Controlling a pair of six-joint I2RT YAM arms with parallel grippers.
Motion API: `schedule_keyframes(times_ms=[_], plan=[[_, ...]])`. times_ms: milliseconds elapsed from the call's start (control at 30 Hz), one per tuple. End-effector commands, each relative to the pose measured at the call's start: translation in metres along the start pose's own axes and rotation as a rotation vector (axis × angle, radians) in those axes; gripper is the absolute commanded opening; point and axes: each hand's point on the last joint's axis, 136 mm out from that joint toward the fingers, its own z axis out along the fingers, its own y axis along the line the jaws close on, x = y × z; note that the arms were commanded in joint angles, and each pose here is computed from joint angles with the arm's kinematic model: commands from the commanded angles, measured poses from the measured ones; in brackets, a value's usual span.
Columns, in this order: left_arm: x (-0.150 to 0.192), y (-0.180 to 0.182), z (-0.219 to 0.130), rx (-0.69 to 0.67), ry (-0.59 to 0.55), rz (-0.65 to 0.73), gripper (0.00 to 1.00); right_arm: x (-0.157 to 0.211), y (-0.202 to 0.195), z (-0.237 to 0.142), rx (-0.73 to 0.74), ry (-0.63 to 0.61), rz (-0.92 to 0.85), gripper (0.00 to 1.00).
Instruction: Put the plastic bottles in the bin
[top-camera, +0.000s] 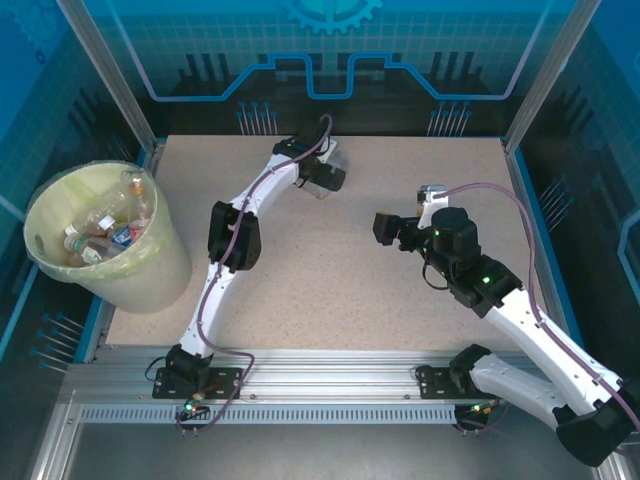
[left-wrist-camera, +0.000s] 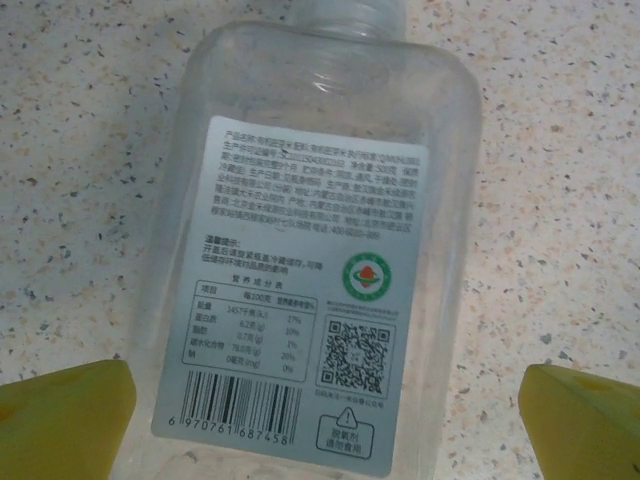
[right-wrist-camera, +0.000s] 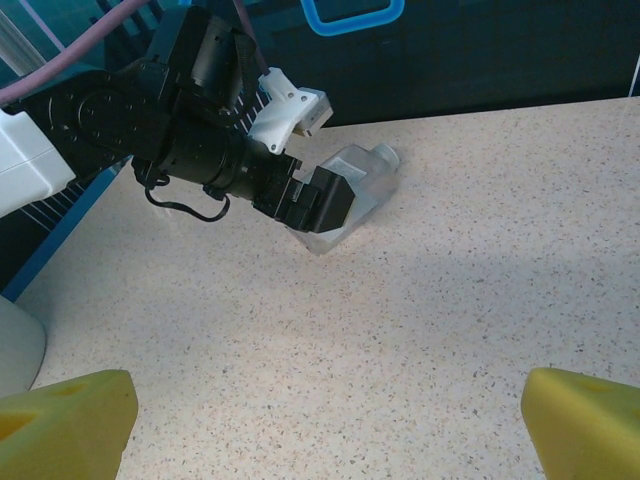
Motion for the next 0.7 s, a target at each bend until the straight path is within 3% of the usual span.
schedule_keyframes(times_ms=[0, 200, 333, 667], plan=[[0.021, 0.01, 0.016, -0.018, 0.072, -0.03, 0.99, 0.001, -0.01, -0.003, 0.036, -0.009, 0.019, 1.0], [0.044, 0.009, 0.029, -0.034, 0.143, -0.015, 0.98, 0.002, -0.013, -0.003, 0.042, -0.009, 0.023, 1.0], [0.051, 0.008, 0.026, -0.055, 0.163, -0.008, 0.93, 0.003, -0.013, -0.003, 0.044, -0.007, 0.026, 1.0], [0.055, 0.003, -0.027, -0.139, 0.094, -0.006, 0.82, 0.005, -0.013, -0.002, 0.034, -0.005, 0.046, 1.0]])
